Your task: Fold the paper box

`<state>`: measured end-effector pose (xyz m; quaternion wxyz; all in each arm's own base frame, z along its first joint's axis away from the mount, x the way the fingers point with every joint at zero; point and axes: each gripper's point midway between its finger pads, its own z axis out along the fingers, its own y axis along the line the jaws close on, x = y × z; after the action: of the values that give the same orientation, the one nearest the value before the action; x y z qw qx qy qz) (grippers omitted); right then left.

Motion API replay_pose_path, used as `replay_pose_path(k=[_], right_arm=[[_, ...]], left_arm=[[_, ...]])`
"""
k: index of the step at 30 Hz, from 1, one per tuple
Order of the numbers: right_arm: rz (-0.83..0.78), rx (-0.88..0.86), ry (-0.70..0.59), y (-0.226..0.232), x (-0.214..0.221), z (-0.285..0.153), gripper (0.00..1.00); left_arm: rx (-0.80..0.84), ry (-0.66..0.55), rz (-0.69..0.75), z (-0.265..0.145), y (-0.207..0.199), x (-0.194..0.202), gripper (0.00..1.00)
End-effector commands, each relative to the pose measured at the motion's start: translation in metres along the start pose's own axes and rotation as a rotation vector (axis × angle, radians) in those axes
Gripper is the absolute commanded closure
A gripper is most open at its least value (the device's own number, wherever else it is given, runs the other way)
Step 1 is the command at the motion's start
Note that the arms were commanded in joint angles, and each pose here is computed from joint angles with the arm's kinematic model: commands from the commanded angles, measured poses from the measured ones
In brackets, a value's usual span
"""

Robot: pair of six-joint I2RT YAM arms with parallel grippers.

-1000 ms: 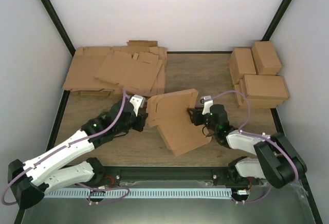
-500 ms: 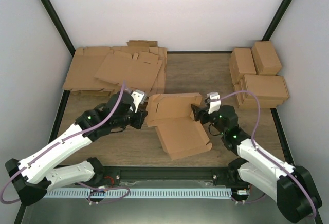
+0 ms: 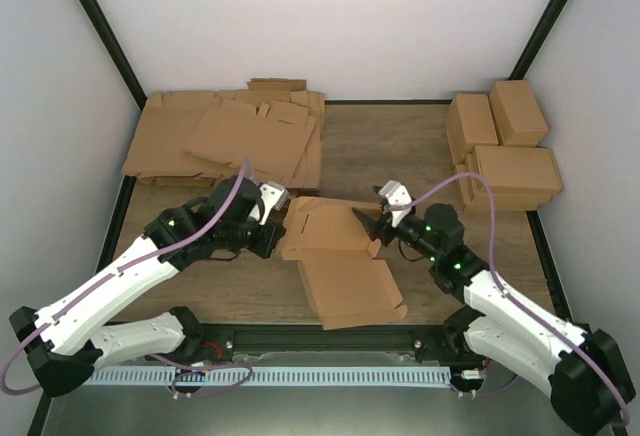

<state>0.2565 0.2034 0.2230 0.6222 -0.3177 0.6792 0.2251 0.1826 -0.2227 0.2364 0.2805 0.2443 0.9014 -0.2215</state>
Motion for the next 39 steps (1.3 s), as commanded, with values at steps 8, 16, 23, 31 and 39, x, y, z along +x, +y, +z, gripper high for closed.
replay_pose_path(k=[8,16,23,31,39], right_arm=[[-0.360,-0.075,0.051,0.048,-0.027,0.042,0.36],[-0.406,-0.073,0.038,0.057,-0.032,0.046,0.65],[-0.399,-0.077,0.003,0.058,-0.039,0.036,0.62],[-0.406,-0.073,0.003,0.058,-0.037,0.034,0.78],[-0.404,-0.062,0.015,0.056,-0.035,0.037,0.92]], left_arm=[[0.024,0.030,0.037,-0.005,-0.006,0.002,0.96],[0.020,0.032,0.044,-0.006,-0.006,0.002,0.96],[0.012,0.043,0.044,-0.002,-0.004,0.004,0.95],[0.009,0.048,0.049,0.001,-0.004,0.004,0.95],[0.014,0.038,0.048,0.001,-0.005,0.000,0.95]])
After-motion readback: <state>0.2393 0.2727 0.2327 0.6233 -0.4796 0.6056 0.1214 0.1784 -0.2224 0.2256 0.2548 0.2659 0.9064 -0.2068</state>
